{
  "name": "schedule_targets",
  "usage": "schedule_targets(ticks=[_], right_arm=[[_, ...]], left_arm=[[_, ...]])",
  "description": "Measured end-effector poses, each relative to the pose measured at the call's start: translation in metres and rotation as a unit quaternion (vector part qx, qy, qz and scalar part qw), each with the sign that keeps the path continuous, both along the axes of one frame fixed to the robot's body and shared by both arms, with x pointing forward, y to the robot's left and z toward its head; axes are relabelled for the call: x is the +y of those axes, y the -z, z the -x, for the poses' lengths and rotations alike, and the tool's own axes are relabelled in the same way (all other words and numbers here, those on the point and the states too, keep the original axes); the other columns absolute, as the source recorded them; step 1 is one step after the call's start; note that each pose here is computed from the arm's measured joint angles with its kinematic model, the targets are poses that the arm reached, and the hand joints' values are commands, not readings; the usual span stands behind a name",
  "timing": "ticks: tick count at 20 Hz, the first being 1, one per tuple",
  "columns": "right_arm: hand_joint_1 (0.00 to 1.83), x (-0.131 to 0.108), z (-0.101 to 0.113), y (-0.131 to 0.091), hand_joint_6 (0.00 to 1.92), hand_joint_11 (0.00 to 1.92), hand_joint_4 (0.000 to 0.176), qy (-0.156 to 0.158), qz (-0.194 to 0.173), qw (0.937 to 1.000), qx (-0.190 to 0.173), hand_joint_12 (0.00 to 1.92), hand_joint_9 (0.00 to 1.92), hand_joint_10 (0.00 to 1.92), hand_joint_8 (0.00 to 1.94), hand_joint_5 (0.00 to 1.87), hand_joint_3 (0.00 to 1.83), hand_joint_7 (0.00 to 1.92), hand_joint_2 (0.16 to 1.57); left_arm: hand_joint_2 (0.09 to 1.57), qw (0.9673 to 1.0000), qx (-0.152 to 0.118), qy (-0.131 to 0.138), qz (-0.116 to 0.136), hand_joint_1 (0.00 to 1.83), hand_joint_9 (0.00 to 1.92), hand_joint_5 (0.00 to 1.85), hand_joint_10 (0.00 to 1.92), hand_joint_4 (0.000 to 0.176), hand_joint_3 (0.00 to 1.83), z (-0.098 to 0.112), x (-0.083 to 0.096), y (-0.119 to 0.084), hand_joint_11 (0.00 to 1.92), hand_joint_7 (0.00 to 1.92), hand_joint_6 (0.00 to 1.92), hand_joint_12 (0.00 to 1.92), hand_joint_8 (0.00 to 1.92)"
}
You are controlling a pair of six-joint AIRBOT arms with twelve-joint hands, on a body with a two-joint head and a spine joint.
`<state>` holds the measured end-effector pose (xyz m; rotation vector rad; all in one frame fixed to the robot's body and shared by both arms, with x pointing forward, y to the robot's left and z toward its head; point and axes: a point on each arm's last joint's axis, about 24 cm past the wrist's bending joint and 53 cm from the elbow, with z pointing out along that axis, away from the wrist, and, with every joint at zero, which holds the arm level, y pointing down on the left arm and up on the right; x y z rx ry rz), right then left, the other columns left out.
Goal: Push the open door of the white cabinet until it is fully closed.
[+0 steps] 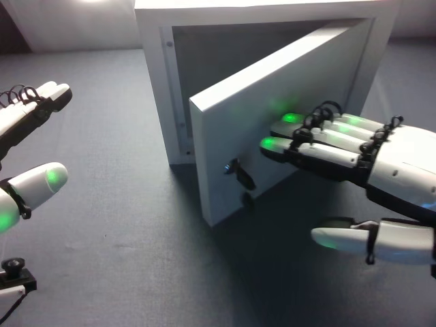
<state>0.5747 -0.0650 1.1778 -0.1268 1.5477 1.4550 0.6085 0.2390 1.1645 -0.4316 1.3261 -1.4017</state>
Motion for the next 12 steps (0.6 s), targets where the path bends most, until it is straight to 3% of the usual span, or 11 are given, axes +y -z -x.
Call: schedule_targets(ticks=[1, 2, 4, 6, 10, 11, 12], right_arm=[[0.61, 0.004, -0.002, -0.001, 0.01, 0.00, 0.000, -0.002, -0.001, 1.0000, -0.001, 0.49, 0.07, 0.02, 0.00, 0.17, 0.00, 0.09, 1.31], [0.63, 0.008, -0.005, -0.002, 0.00, 0.00, 0.000, -0.002, -0.004, 1.0000, -0.003, 0.54, 0.08, 0.02, 0.00, 0.16, 0.00, 0.09, 1.30], [0.69, 0.013, -0.010, -0.004, 0.00, 0.00, 0.000, -0.004, -0.004, 1.0000, -0.008, 0.40, 0.05, 0.00, 0.00, 0.11, 0.00, 0.04, 1.28], [0.57, 0.017, -0.014, -0.003, 0.00, 0.00, 0.000, -0.003, -0.003, 1.0000, -0.007, 0.24, 0.05, 0.00, 0.00, 0.08, 0.00, 0.03, 1.29], [0.39, 0.026, -0.026, 0.003, 0.00, 0.00, 0.000, 0.002, 0.007, 1.0000, -0.002, 0.26, 0.02, 0.00, 0.00, 0.04, 0.00, 0.00, 1.31], [0.51, 0.029, -0.028, 0.005, 0.01, 0.00, 0.000, 0.002, 0.011, 0.9999, 0.001, 0.26, 0.01, 0.00, 0.00, 0.06, 0.00, 0.00, 1.30], [0.44, 0.031, -0.029, 0.006, 0.00, 0.00, 0.000, 0.001, 0.015, 0.9999, 0.000, 0.27, 0.01, 0.00, 0.00, 0.04, 0.00, 0.00, 1.30]], left_arm=[[1.47, 1.0000, 0.000, 0.000, 0.000, 0.15, 0.00, 0.04, 0.00, 0.000, 0.00, 0.000, 0.000, 0.000, 0.00, 0.00, 0.00, 0.00, 0.00], [1.47, 1.0000, 0.000, 0.000, 0.000, 0.15, 0.00, 0.03, 0.00, 0.000, 0.00, 0.000, 0.000, 0.000, 0.00, 0.00, 0.00, 0.00, 0.00], [1.47, 1.0000, 0.001, -0.001, -0.001, 0.16, 0.00, 0.04, 0.00, 0.000, 0.00, 0.000, 0.001, 0.001, 0.00, 0.00, 0.00, 0.00, 0.00], [1.48, 1.0000, 0.002, -0.005, 0.000, 0.16, 0.00, 0.04, 0.00, 0.000, 0.00, -0.001, 0.003, 0.001, 0.00, 0.00, 0.00, 0.00, 0.00], [1.48, 1.0000, 0.005, -0.006, -0.002, 0.18, 0.00, 0.05, 0.00, 0.000, 0.00, 0.000, 0.004, 0.003, 0.00, 0.00, 0.00, 0.00, 0.00], [1.48, 1.0000, 0.005, -0.007, -0.003, 0.18, 0.00, 0.05, 0.00, 0.000, 0.00, 0.000, 0.005, 0.004, 0.00, 0.00, 0.00, 0.00, 0.00], [1.49, 1.0000, 0.005, -0.007, -0.002, 0.17, 0.00, 0.04, 0.00, 0.000, 0.00, 0.000, 0.005, 0.004, 0.00, 0.00, 0.00, 0.00, 0.00]])
